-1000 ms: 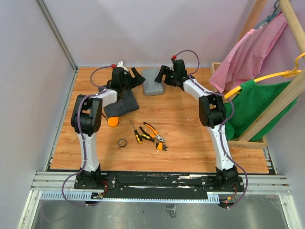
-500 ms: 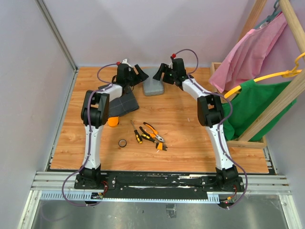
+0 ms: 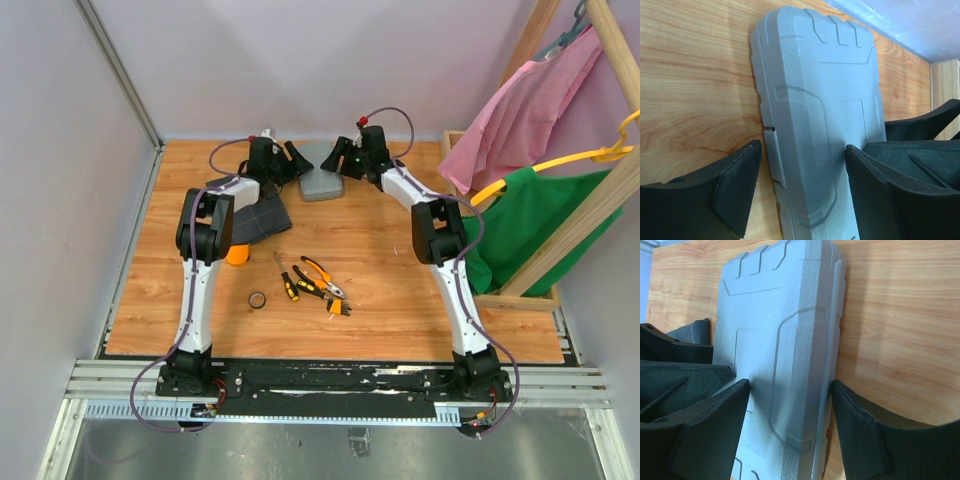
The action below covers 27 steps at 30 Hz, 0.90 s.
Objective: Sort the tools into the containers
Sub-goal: Move the storage box to the center of the board.
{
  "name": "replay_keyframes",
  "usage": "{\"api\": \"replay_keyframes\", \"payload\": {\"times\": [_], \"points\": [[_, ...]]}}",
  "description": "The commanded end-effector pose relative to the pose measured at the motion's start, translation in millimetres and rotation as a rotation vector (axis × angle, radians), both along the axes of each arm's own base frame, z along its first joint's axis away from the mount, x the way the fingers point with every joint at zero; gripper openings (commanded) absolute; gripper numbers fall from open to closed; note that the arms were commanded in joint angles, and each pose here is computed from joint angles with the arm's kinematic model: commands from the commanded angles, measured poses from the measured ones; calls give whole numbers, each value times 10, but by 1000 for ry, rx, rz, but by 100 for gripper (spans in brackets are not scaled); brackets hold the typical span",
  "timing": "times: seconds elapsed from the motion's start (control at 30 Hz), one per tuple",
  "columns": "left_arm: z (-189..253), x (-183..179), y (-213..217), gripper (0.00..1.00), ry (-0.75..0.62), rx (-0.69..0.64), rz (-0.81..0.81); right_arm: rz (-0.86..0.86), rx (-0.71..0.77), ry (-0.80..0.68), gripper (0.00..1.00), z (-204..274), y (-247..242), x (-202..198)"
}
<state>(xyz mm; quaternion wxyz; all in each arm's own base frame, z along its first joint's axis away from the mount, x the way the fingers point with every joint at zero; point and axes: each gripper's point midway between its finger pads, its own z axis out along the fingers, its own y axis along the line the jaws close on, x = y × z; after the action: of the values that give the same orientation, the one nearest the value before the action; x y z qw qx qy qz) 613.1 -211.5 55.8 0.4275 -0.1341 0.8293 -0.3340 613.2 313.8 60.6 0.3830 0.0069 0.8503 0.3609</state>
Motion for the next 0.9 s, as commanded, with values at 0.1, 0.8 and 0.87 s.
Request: {"api": "replay_keyframes", "payload": {"times": [0.1, 0.8, 0.87], "points": [[-41, -21, -186, 65, -7, -9, -89, 58, 37, 4, 62, -31, 129, -39], [419, -1043, -952, 59, -38, -74, -309, 2, -101, 24, 57, 196, -587, -982], [402, -1222, -1037, 59, -25, -83, -330, 1, -126, 47, 58, 156, -683, -1170]]}}
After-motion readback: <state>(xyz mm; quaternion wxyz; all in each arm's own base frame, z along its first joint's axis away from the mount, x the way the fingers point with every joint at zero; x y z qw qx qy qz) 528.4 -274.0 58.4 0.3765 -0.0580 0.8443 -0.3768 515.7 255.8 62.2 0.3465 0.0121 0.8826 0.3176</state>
